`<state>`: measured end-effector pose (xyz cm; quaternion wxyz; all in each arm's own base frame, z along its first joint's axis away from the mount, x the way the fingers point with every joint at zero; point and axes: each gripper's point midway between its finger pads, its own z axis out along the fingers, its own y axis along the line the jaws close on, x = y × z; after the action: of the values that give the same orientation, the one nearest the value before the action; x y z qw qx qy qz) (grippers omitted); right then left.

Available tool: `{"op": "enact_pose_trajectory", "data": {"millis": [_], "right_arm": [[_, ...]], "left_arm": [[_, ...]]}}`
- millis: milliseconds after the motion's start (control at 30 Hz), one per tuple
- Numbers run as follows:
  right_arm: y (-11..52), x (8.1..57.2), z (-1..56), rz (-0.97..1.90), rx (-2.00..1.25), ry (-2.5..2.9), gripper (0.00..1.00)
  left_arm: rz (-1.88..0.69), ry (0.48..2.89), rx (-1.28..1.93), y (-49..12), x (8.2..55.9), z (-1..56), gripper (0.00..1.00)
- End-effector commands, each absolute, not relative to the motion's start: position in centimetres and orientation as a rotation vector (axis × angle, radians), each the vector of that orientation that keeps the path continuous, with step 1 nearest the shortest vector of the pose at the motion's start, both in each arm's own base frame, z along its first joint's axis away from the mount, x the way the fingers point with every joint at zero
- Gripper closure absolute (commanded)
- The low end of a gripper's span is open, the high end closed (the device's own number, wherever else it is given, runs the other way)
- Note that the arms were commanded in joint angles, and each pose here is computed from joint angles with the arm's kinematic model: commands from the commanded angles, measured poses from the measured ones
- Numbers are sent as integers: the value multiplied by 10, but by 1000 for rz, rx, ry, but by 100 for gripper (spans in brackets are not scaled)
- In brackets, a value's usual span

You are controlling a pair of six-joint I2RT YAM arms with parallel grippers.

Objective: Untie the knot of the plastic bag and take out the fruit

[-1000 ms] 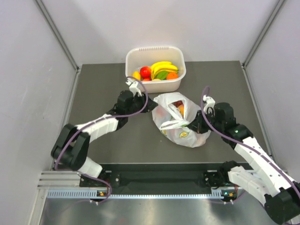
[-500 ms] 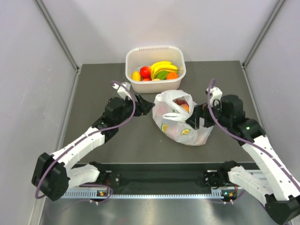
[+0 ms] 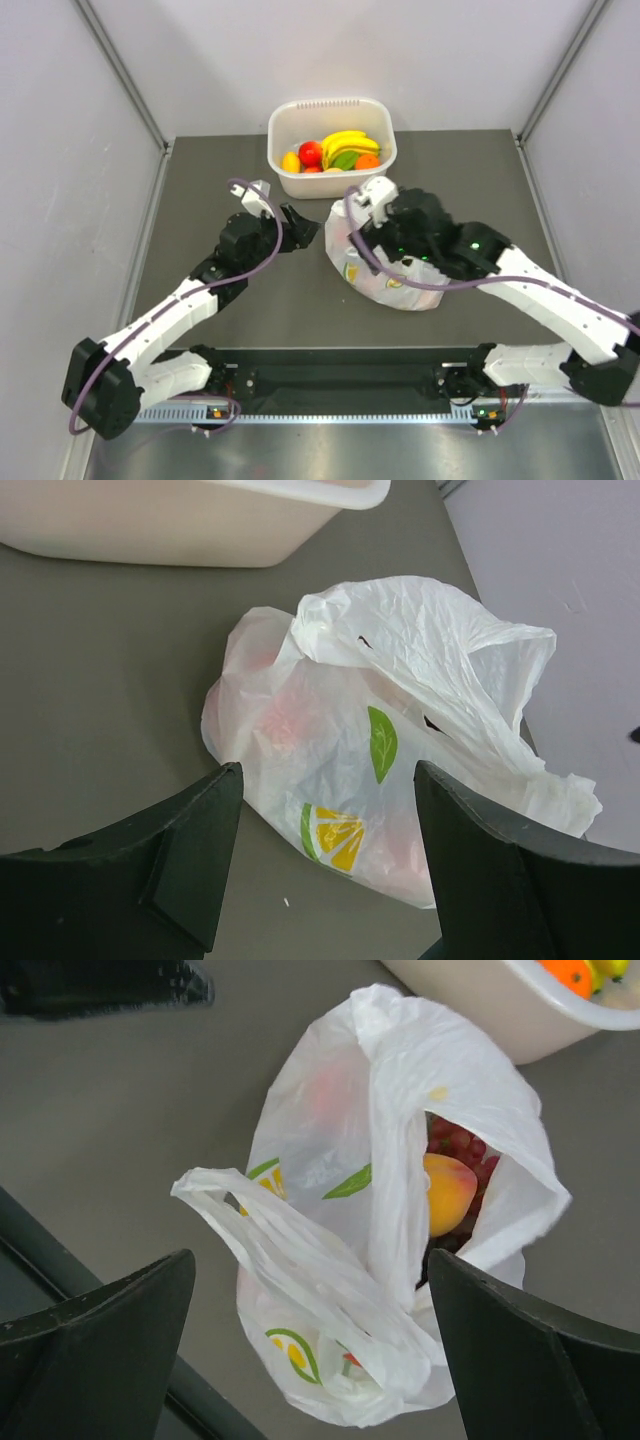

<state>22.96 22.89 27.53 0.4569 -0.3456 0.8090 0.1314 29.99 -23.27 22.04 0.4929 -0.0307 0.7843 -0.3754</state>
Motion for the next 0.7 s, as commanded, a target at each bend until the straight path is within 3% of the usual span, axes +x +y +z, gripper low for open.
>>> {"op": "enact_pose_trajectory", "data": {"millis": [0,267,333,367,400,500,667], "right_arm": [[240,238,275,100,-967,1944,0],[263,236,251,-1,-1072,1932,0],[252,245,242,-107,-1033,1954,9],[248,248,242,-140,-1011,1957,16],[245,249,239,-157,-993,1963,49],[228,247,250,-144,-831,1968,100],[196,229,279,57,-530,1920,100]], "left_arm": [[-844,1855,-118,-216,301,230,26],[-775,1823,-151,-196,295,230,24],[-775,1834,-140,-197,295,227,24],[-783,1836,-136,-199,295,226,24],[-787,1840,-129,-201,295,225,24],[-852,1835,-102,-214,296,232,24],[-996,1838,-31,-243,294,248,25]]}}
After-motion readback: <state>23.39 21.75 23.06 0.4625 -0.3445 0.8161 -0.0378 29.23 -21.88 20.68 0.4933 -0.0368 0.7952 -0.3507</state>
